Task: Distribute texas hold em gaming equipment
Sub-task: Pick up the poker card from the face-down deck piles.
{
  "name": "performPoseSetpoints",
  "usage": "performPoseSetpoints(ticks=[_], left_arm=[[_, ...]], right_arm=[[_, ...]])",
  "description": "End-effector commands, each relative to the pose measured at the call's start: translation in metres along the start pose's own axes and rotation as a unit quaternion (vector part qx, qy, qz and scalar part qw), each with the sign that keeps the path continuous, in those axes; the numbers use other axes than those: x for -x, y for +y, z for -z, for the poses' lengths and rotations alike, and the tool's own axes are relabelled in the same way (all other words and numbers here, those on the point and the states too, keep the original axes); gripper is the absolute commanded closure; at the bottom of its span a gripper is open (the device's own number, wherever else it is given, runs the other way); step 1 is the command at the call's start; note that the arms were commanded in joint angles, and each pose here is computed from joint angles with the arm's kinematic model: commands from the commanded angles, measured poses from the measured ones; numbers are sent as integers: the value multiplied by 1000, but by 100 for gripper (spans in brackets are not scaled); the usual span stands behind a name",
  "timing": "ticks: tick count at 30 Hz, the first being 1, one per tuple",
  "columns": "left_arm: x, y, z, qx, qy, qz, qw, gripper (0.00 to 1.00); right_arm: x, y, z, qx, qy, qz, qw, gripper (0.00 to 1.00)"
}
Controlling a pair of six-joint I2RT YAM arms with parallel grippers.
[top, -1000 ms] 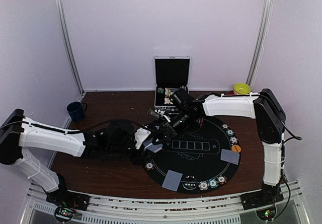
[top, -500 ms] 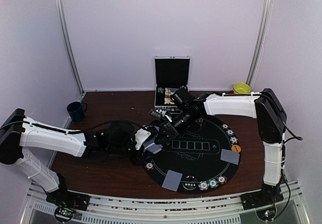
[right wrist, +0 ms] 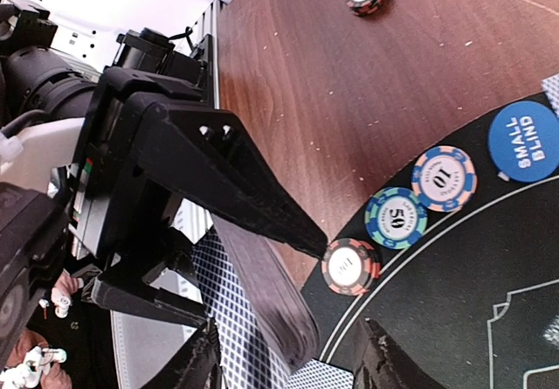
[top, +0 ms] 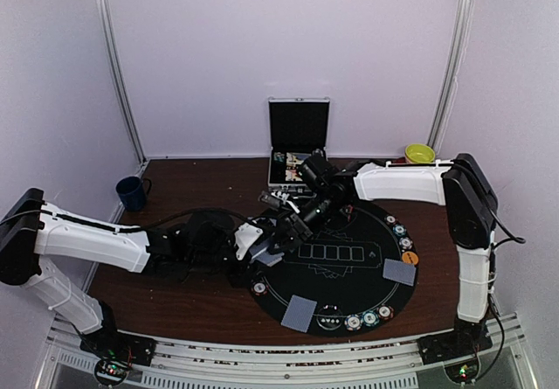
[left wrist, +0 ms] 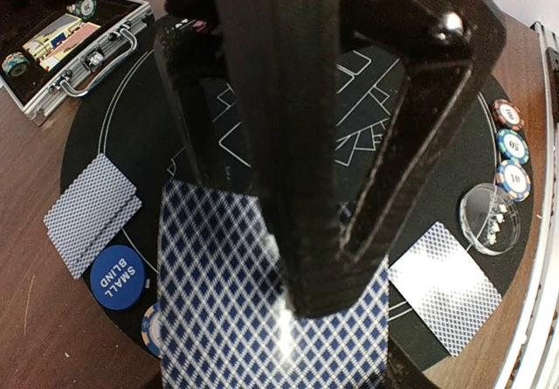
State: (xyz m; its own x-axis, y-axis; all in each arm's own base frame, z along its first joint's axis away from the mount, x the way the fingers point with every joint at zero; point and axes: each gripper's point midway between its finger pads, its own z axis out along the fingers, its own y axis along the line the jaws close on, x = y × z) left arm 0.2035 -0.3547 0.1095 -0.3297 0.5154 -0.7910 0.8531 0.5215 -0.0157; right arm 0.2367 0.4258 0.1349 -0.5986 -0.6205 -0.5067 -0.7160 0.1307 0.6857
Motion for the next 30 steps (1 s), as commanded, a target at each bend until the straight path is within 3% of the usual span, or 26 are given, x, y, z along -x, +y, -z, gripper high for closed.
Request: performPoseSetpoints(ticks=[1,14,23,30], left_arm=[[24,-6,0,-12,-39,-7,999,47],[24,-7,1,-16,-40,-8,999,47],[25,-6,3,-13,-42,-8,999,47],[24,-6,2,-13,-40,-9,999,47]], right_arm=[[3,6,-13,24,8,-8,1000,47],[10,-3,-19,9,-2,-26,1000,62],[-2,-26,-3,-18,-4,-45,999,73],[3,-17,15,-22,-18,-31,999,77]])
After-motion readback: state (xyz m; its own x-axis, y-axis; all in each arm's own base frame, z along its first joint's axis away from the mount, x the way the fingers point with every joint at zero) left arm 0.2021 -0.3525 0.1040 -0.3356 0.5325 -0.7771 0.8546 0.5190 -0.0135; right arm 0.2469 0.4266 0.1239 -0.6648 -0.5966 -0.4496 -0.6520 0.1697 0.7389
